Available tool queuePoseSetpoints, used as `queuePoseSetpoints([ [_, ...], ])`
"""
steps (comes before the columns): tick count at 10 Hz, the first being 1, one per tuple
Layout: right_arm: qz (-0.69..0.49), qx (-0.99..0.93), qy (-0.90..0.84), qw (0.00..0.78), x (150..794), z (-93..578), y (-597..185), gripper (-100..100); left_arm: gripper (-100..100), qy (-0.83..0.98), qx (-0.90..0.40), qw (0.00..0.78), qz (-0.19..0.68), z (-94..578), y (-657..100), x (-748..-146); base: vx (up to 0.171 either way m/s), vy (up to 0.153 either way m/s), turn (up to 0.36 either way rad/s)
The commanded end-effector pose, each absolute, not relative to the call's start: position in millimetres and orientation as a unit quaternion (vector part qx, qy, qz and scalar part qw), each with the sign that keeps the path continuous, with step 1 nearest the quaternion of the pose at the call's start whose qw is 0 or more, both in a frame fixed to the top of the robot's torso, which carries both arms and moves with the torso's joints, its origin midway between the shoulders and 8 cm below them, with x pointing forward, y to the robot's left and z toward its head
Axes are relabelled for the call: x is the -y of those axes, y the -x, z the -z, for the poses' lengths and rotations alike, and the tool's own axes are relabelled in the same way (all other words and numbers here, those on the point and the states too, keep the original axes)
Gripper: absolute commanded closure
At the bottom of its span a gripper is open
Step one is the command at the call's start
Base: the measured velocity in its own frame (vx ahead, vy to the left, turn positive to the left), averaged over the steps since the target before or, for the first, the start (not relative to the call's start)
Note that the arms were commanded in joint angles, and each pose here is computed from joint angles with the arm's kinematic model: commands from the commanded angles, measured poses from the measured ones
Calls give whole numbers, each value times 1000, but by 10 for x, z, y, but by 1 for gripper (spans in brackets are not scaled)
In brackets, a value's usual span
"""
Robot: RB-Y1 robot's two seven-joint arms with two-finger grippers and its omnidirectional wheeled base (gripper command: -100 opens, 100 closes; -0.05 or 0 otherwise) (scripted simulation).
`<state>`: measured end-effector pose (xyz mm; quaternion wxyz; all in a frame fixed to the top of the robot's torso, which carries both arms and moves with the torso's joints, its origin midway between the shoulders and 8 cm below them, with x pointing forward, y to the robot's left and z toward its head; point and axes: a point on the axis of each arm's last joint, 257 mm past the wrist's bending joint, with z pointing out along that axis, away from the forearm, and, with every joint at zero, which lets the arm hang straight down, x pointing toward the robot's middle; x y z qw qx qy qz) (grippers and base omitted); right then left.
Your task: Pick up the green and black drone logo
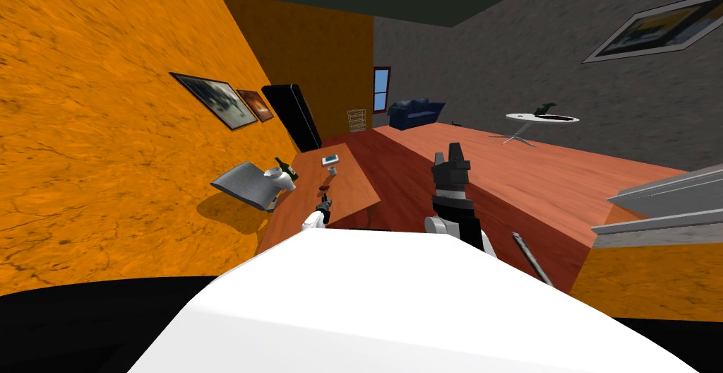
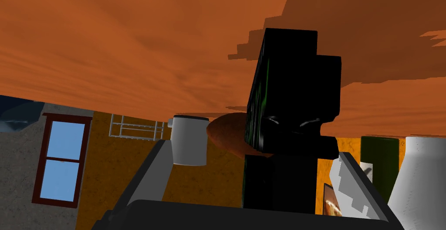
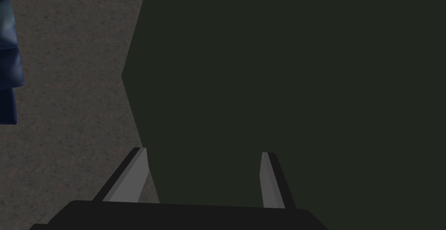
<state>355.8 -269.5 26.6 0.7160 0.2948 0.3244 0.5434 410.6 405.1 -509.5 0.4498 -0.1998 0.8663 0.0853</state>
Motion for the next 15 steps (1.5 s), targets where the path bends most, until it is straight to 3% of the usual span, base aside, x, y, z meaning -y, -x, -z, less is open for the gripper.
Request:
queuePoseSetpoints([
  [1,-543,-324,-295,716,2695,-266,-3558,0,-100,199,-866,451,-84,5121,-4053,-3942,54,60,36],
  [4,-543,-324,-295,716,2695,-266,-3558,0,-100,199,-866,450,-84,5114,-4056,-3948,24,20,3],
  [5,-543,-324,-295,716,2695,-266,-3558,0,100,199,-866,451,-84,5115,-4056,-3946,0,0,0],
  [9,-543,-324,-295,716,2695,-266,-3558,0,100,195,-867,451,-86,5109,-4060,-3956,0,0,-4],
  [10,-543,-324,-295,716,2695,-266,-3558,0,0,196,-867,451,-86,5109,-4061,-3952,0,0,0],
  [11,-543,-324,-295,716,2695,-266,-3558,0,100,201,-866,450,-85,5092,-4110,-4074,-57,-49,-32],
  [15,-543,-324,-295,716,2695,-267,-3558,0,100,206,-865,450,-88,5007,-4229,-4348,-81,-81,-22],
])
